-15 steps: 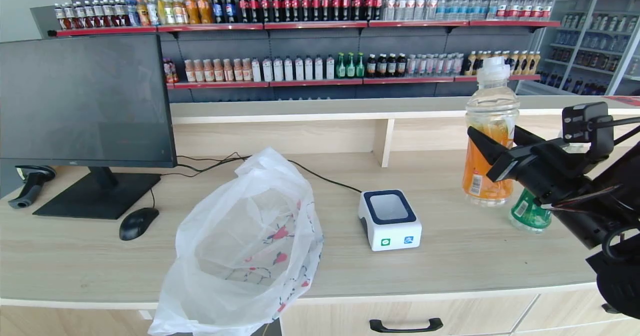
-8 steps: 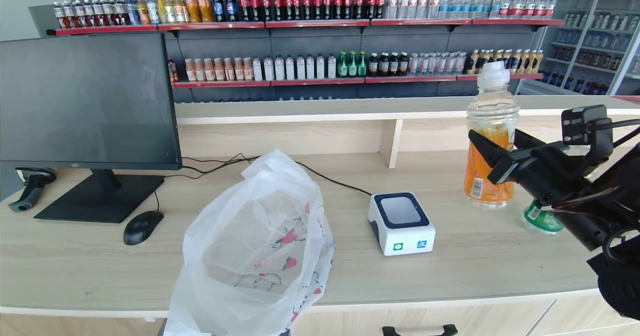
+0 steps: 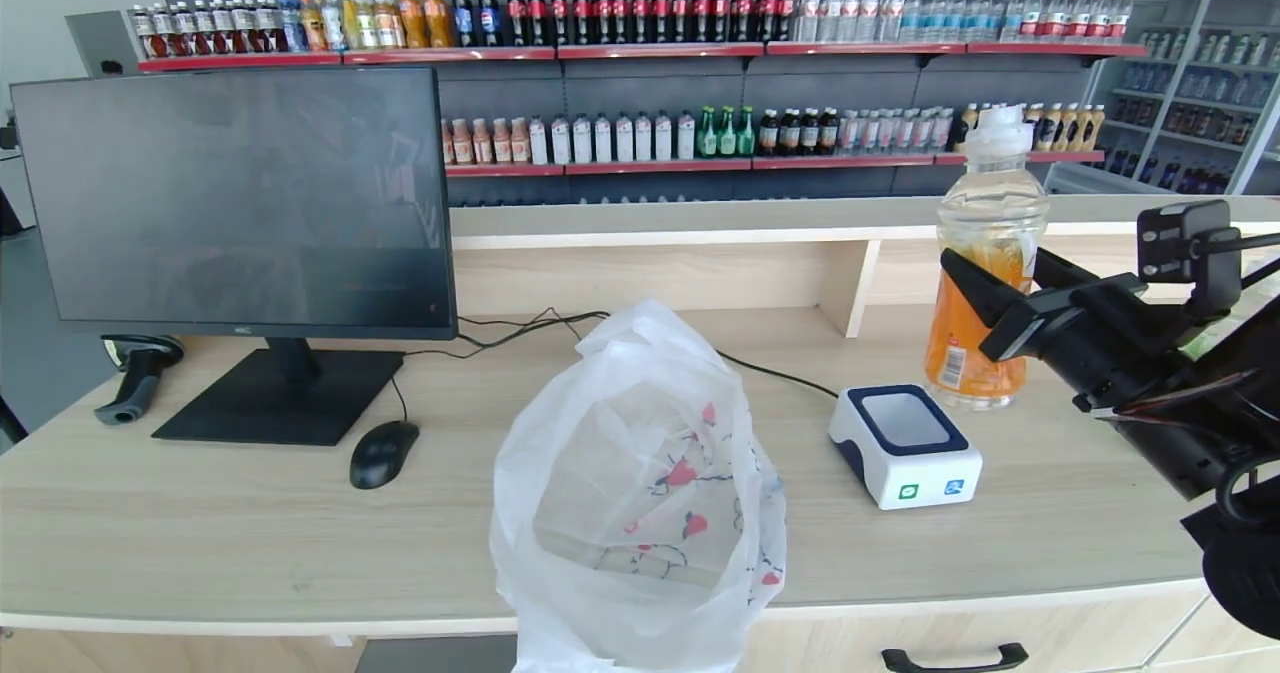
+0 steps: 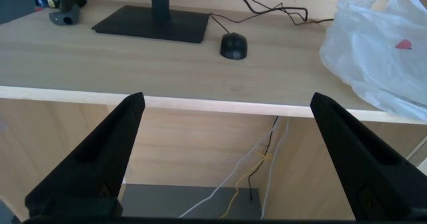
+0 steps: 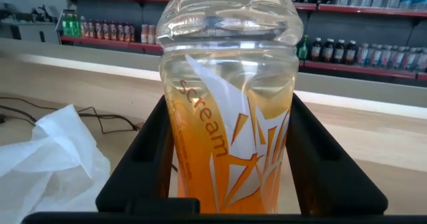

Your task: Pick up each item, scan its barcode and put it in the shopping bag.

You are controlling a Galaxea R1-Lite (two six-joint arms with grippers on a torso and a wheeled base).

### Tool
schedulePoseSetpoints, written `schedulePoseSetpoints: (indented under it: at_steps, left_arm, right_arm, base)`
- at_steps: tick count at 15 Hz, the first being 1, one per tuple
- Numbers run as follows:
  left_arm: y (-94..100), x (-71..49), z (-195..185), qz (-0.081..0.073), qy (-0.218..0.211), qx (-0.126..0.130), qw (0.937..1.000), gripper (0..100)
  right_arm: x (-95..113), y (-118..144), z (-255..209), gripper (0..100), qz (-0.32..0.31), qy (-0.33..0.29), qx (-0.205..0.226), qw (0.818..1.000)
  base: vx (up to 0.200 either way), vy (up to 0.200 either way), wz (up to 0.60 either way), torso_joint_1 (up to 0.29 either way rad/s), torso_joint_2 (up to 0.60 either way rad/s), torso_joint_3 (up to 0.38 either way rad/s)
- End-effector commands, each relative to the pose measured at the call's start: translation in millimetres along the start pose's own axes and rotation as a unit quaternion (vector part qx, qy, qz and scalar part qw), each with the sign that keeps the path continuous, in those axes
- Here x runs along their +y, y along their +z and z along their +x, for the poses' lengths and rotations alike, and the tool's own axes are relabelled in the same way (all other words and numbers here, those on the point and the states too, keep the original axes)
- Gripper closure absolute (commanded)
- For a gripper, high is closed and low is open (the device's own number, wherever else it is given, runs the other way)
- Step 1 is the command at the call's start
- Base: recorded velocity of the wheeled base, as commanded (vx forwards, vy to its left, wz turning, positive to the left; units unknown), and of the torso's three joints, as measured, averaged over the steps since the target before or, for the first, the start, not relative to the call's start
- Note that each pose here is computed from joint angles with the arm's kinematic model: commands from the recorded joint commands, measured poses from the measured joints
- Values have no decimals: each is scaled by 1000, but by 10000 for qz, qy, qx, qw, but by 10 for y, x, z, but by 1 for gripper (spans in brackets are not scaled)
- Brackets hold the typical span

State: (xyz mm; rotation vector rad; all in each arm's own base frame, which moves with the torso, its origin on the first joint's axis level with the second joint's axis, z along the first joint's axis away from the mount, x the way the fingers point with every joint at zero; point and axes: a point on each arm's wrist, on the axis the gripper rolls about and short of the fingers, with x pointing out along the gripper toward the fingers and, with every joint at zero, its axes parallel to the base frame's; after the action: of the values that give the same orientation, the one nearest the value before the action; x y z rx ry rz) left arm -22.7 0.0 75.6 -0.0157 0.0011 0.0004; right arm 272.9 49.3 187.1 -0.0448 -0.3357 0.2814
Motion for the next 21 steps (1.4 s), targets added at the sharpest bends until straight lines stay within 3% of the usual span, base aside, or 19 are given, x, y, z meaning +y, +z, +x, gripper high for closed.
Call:
schedulePoseSetpoints:
  at_steps: [1, 3, 6, 12, 16, 18, 21]
  left_arm:
    - [1, 0, 0, 2, -2, -5, 10000, 0]
    - [1, 0, 0, 2, 5, -5, 10000, 0]
    - [1, 0, 0, 2, -2, -5, 10000, 0]
    - [1, 0, 0, 2, -2, -5, 10000, 0]
    - [1, 0, 0, 2, -2, -5, 10000, 0]
    - [1, 0, 0, 2, -2, -5, 10000, 0]
    - [1, 0, 0, 2, -2, -5, 10000, 0]
  right_arm:
    - [-6, 12, 4, 100, -10, -15, -28, 10000]
    - [8, 52, 49, 100, 4, 15, -145, 9999]
    - [230, 67, 83, 100, 235, 382, -192, 9988]
    - [295, 102, 99, 100, 310, 487, -268, 9980]
    - [165, -13, -22, 100, 188, -66, 72, 9998]
    - [74, -45, -113, 100, -51, -222, 219, 9995]
    - [66, -55, -188, 100, -1055, -212, 336, 9936]
  base:
    - [0, 0, 0, 0, 0, 0]
    - [0, 0, 0, 0, 0, 0]
    - [0, 0, 0, 0, 0, 0]
    - [0, 0, 0, 0, 0, 0]
    - [0, 0, 0, 0, 0, 0]
    - [0, 0, 0, 0, 0, 0]
    - [0, 0, 0, 0, 0, 0]
